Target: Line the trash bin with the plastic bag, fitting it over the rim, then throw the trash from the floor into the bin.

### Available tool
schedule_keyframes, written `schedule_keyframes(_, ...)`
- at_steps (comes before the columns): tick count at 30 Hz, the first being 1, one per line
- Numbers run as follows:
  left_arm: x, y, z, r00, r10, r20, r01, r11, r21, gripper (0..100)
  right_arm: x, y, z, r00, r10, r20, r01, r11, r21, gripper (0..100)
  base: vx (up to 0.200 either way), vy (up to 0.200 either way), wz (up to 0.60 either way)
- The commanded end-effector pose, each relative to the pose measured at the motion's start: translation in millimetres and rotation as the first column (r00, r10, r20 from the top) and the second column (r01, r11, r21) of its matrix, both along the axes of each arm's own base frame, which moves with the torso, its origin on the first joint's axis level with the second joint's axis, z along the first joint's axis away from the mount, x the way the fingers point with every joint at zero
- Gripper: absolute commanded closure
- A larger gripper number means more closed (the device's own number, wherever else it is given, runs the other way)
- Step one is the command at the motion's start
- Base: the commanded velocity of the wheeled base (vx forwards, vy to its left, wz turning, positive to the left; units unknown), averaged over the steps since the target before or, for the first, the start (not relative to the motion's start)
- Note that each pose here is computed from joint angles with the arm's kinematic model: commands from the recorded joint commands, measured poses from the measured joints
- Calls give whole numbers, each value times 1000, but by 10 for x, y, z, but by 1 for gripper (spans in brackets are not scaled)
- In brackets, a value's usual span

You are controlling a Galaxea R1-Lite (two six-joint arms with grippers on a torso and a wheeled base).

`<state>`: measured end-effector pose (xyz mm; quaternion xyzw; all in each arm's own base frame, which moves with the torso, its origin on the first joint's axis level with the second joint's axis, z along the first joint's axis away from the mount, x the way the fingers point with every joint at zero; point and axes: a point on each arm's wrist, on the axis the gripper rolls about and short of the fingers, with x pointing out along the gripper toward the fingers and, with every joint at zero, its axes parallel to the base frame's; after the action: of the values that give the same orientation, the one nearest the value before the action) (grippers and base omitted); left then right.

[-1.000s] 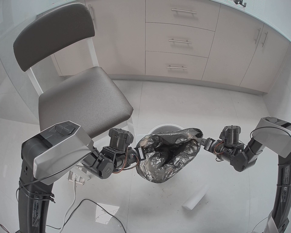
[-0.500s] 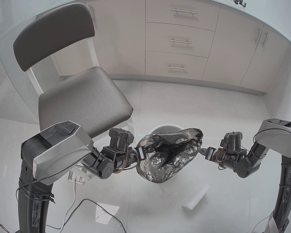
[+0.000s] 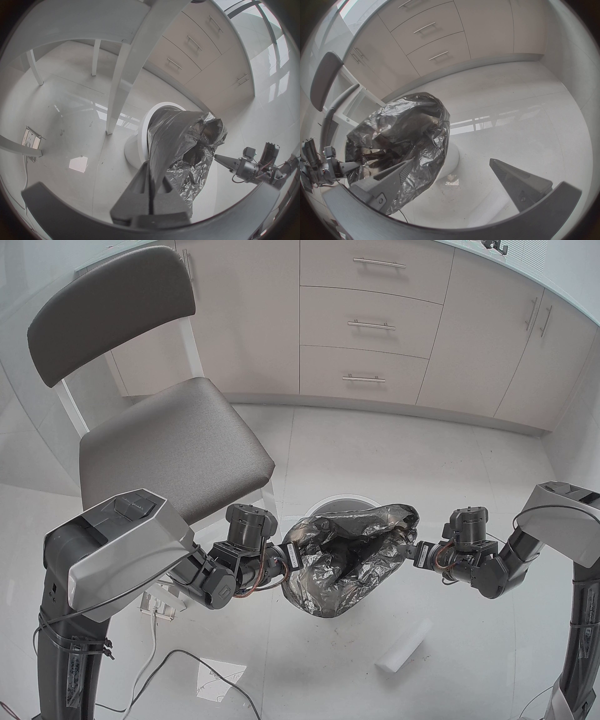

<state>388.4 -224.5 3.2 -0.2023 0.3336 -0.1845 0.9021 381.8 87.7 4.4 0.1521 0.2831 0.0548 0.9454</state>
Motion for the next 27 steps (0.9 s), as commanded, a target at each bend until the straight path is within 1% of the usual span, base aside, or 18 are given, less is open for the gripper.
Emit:
schedule_keyframes(1,1,-1,2,1000,0,1,0,1000,-1,100,194,29,-211,999,-6,-33,6,1000,-9,0,0,0,0)
schedule_keyframes(7,1,-1,3,1000,0,2,0,1000,-1,100,263,37,-236,999,-11,-43,10,1000,-15,0,0,0,0)
schedule_keyframes(12,2,-1,4,1000,0,3,0,1000,-2,100,265,-1,-288,997,-55,-54,52,997,-62,0,0,0,0)
schedule_keyframes(17,3,-2,7,1000,1,5,-1,1000,-5,100,234,-74,-305,992,-68,-109,59,994,-88,0,0,0,0)
schedule_keyframes(22,3,-2,7,1000,1,5,-1,1000,-5,100,165,-86,-236,988,-72,-133,55,991,-125,0,0,0,0)
schedule_keyframes(27,-3,-14,0,1000,-2,4,2,1000,-4,100,157,-76,-183,989,-71,-126,54,990,-129,0,0,0,0)
